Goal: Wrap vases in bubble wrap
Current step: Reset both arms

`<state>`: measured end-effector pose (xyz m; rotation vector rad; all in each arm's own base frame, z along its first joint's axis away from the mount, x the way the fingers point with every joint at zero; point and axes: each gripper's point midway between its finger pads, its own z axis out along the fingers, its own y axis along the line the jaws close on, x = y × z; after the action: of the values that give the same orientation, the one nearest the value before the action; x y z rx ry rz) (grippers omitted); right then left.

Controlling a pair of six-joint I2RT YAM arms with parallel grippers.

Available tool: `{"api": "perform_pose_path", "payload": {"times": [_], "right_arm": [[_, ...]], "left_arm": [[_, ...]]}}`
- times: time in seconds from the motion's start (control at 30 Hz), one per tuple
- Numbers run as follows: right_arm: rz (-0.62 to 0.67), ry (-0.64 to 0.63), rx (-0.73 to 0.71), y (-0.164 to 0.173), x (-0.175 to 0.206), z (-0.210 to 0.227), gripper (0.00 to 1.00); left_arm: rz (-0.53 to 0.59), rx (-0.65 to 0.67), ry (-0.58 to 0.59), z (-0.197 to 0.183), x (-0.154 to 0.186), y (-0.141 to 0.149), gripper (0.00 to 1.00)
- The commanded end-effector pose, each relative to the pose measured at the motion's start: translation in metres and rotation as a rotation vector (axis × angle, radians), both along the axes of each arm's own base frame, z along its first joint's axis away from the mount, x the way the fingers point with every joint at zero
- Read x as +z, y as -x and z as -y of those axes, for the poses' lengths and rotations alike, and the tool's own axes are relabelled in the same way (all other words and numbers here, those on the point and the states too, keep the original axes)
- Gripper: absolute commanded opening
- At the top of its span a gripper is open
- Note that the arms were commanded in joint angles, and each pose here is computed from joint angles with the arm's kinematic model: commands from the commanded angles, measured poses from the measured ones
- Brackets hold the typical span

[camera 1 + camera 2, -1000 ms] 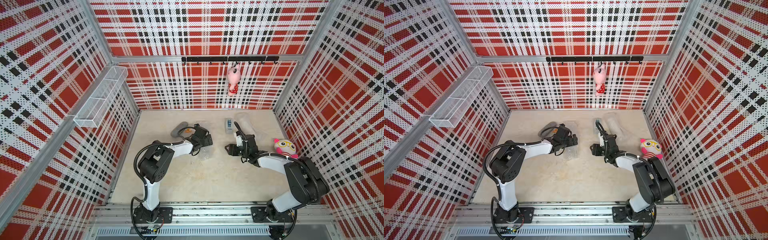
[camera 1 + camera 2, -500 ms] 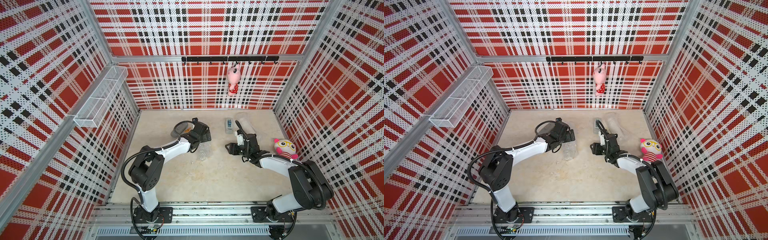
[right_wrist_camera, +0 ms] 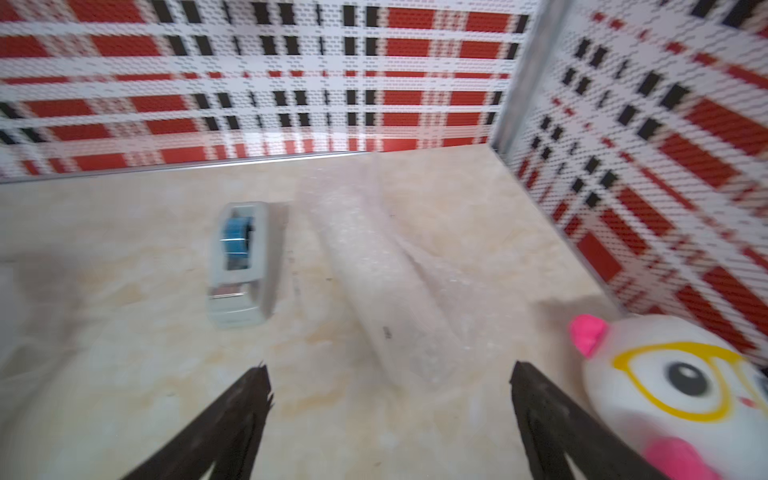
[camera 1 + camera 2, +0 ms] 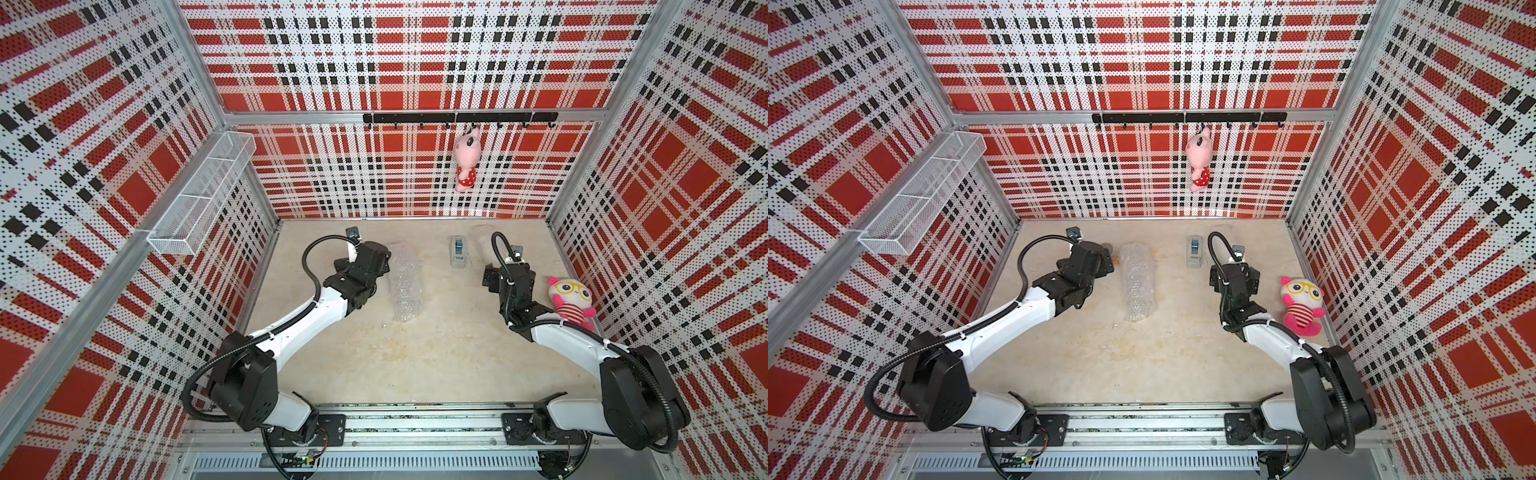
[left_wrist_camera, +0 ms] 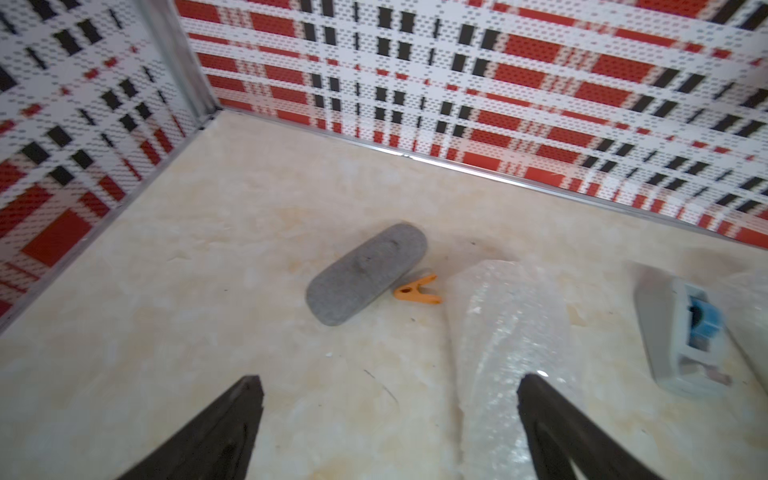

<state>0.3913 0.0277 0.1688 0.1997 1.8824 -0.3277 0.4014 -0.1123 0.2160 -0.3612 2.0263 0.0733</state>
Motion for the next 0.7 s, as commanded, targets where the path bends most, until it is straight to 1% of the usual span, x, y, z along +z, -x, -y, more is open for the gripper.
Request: {"api": "perform_pose_path", "payload": {"times": [0.0, 0.07, 0.13, 0.17, 0.2, 0.27, 0.33, 0.37, 0.4, 0.43, 0.47, 0.5, 0.53, 0.63, 0.67], "right_arm": [[0.095, 0.252, -0.206, 0.016, 0.013, 0.043, 0.95], [0.146, 0.294, -0.212, 0.021, 0.012, 0.046, 0.94], [0.208, 0.302, -0.21, 0.026, 0.011, 0.047, 0.92], [0.205, 0.334, -0.198, 0.025, 0.008, 0.045, 0.93], [0.193, 0.356, -0.209, 0.022, 0.006, 0.046, 0.96], [0.142, 0.356, -0.203, 0.013, -0.008, 0.045, 0.98], [0.112, 0.355, -0.141, 0.007, -0.019, 0.038, 0.98], [0.107, 0.341, -0.126, 0.006, -0.02, 0.035, 0.98], [0.107, 0.3, -0.109, 0.006, -0.021, 0.033, 0.98], [0.131, 0.224, -0.084, 0.007, -0.019, 0.03, 0.97], [0.152, 0.173, -0.015, 0.006, -0.017, 0.023, 0.97], [0.142, 0.146, 0.075, 0.005, -0.019, 0.013, 0.97], [0.146, 0.138, 0.092, 0.005, -0.019, 0.013, 0.98], [0.247, 0.095, 0.0, 0.011, -0.017, 0.04, 0.99], [0.217, 0.05, 0.004, 0.011, -0.023, 0.044, 0.97]], "left_arm": [[0.053, 0.117, 0.002, -0.043, -0.001, 0.01, 0.98], [0.09, 0.147, 0.041, -0.062, -0.005, 0.016, 0.98], [0.122, 0.152, 0.111, -0.079, -0.011, 0.02, 0.98], [0.135, 0.15, 0.144, -0.086, -0.013, 0.022, 0.98], [0.154, 0.122, 0.176, -0.09, -0.015, 0.023, 0.98], [0.224, 0.091, 0.236, -0.102, -0.011, 0.025, 0.98], [0.284, 0.083, 0.277, -0.111, -0.012, 0.032, 0.98], [0.306, 0.087, 0.29, -0.115, -0.013, 0.036, 0.98], [0.323, 0.098, 0.297, -0.119, -0.016, 0.041, 0.98], [0.348, 0.108, 0.3, -0.123, -0.014, 0.044, 0.98], [0.358, 0.116, 0.296, -0.125, -0.014, 0.046, 0.98], [0.367, 0.126, 0.286, -0.128, -0.015, 0.049, 0.98], [0.371, 0.137, 0.273, -0.131, -0.016, 0.05, 0.98], [0.366, 0.167, 0.228, -0.137, -0.02, 0.05, 0.98], [0.366, 0.175, 0.202, -0.14, -0.02, 0.049, 0.98]]}}
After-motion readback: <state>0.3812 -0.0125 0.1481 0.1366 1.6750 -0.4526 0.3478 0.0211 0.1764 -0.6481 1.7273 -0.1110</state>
